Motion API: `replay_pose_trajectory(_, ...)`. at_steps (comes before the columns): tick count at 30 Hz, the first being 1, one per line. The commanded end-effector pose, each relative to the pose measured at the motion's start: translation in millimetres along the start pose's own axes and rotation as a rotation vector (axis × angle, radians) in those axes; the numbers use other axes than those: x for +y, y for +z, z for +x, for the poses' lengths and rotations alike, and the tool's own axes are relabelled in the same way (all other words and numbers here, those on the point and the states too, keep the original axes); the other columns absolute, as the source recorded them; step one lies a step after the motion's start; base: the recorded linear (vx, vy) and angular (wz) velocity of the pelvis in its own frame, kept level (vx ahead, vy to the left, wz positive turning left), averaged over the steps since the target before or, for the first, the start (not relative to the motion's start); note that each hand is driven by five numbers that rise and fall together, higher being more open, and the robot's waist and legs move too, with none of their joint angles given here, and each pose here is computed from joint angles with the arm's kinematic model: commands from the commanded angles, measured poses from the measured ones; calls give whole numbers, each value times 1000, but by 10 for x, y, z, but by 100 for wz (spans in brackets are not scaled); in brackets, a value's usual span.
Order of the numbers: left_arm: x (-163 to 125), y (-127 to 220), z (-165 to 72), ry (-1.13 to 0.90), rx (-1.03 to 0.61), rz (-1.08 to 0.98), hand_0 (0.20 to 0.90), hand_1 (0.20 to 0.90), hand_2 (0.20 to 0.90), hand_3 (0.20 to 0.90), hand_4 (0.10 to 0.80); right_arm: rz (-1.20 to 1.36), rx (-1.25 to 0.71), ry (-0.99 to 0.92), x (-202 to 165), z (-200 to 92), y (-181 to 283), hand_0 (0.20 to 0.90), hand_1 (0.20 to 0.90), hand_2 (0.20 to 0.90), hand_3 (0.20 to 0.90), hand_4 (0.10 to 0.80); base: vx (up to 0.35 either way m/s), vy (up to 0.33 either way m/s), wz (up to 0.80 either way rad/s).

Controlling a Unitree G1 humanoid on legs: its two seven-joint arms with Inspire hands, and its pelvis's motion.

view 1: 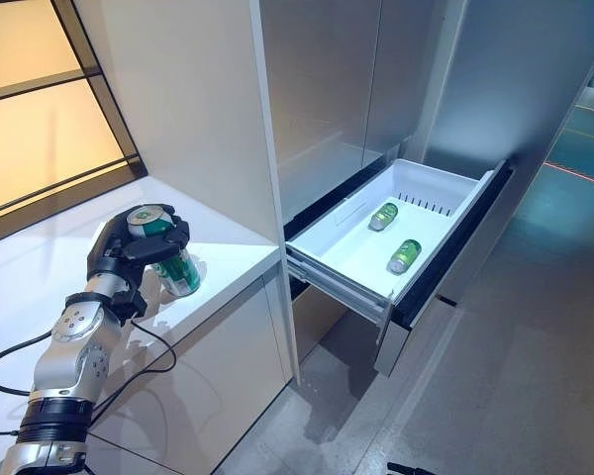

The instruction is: Put drinks into fridge and close the fridge

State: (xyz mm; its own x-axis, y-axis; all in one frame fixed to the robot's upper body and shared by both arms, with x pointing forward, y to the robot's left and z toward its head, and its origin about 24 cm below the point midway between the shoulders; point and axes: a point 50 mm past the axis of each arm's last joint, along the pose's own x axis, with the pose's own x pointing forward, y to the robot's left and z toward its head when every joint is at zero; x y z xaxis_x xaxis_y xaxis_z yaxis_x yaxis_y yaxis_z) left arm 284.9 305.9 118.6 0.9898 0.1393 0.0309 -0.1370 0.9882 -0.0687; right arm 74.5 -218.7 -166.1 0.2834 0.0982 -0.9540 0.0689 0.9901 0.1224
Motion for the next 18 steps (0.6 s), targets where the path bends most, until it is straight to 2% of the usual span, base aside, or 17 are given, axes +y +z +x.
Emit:
replay_pose_trajectory(1, -260, 1103, 146, -98, -544, -146, 300, 300, 300, 200, 100, -6, -20, 10, -65, -18, 62, 900, 900, 900, 900, 800, 0, 0, 0)
replay_pose_trajectory(5, -440, 1266, 39, -210, -648, -173, 300, 300, 300, 200, 100, -99, -169, 56, 37, -11, 316, 900, 900, 900, 900, 800, 0, 0, 0)
replay_pose_trajectory(10, -689, 1371, -76, -381, -704, -170, 300, 300, 300, 200, 100, -267, -393, 159, 356, -87, 775, 900, 900, 900, 900, 800, -19, -10, -2)
replay_pose_trajectory(15, -968, 1385, -213, -594, -743, -125, 300, 300, 300, 200, 100, -390, -624, 364, 864, -389, 1216, 900, 900, 900, 900, 800, -42, -20, -1)
replay_pose_trajectory(18, -1129, 1287, -295, -733, -724, -83, 300, 300, 300, 200, 100, -484, -780, 508, 1106, -701, 1487, 900, 900, 900, 900, 800, -30, -13, 0)
